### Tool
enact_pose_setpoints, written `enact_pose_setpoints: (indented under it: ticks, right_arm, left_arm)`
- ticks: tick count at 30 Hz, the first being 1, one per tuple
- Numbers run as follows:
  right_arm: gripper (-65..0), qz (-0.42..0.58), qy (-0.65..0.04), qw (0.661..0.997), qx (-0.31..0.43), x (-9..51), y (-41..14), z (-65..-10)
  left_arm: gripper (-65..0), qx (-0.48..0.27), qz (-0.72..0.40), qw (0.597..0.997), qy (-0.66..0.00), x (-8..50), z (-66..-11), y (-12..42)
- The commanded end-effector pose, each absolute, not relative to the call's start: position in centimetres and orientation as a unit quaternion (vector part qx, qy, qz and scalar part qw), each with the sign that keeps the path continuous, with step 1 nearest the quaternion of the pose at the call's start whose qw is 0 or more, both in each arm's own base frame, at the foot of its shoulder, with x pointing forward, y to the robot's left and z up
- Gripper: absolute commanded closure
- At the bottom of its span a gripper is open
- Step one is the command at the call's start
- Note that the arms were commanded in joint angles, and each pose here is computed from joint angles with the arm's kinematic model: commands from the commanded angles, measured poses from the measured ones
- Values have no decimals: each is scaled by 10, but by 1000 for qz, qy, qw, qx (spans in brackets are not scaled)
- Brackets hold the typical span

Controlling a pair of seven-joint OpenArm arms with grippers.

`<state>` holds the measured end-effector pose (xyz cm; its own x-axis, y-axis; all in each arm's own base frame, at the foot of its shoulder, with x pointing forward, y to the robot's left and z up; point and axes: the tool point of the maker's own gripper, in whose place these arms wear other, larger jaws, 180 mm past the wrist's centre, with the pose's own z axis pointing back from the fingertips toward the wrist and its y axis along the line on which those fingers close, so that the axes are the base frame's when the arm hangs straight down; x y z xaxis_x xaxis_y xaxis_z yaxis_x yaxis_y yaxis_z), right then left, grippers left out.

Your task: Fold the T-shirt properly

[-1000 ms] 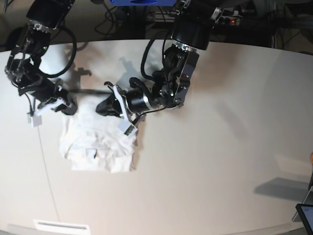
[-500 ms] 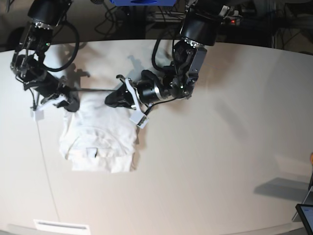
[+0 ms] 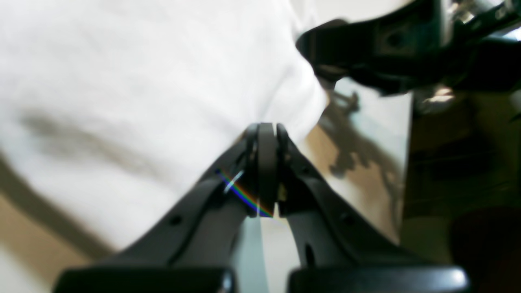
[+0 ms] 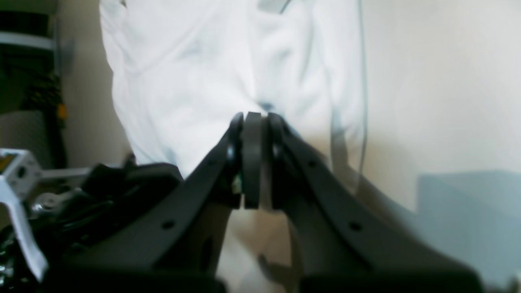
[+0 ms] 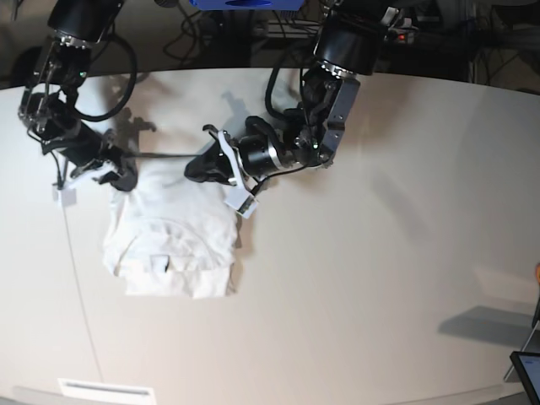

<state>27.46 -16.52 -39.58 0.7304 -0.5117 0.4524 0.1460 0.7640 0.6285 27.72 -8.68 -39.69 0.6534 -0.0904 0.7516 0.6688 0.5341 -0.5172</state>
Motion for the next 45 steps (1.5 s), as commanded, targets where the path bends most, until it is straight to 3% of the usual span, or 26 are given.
enact_pose_setpoints:
  ticks: [1, 12, 20, 30, 39, 45]
  right_arm:
    - [-36, -166, -358, 873, 287, 287, -168, -369]
    - [-36, -110, -433, 853, 270, 315, -169, -305]
    - [-36, -150, -395, 854, 304, 341, -168, -335]
    - [-36, -189, -372, 862, 286, 333, -195, -372]
    - [-36, -198, -370, 864, 280, 329, -203, -381]
    - [-36, -179, -404, 855, 271, 337, -206, -355]
  left_arm:
    - [0, -417, -239, 793, -374, 289, -376, -86]
    - [0, -391, -239, 737, -496, 335, -266, -94]
    - [0, -396, -210, 782, -433, 368, -313, -111]
    - [0, -391, -177, 822, -373, 350, -381, -98]
    - [0, -372, -172, 832, -373, 345, -397, -73]
    - [0, -369, -182, 809, -419, 356, -362, -67]
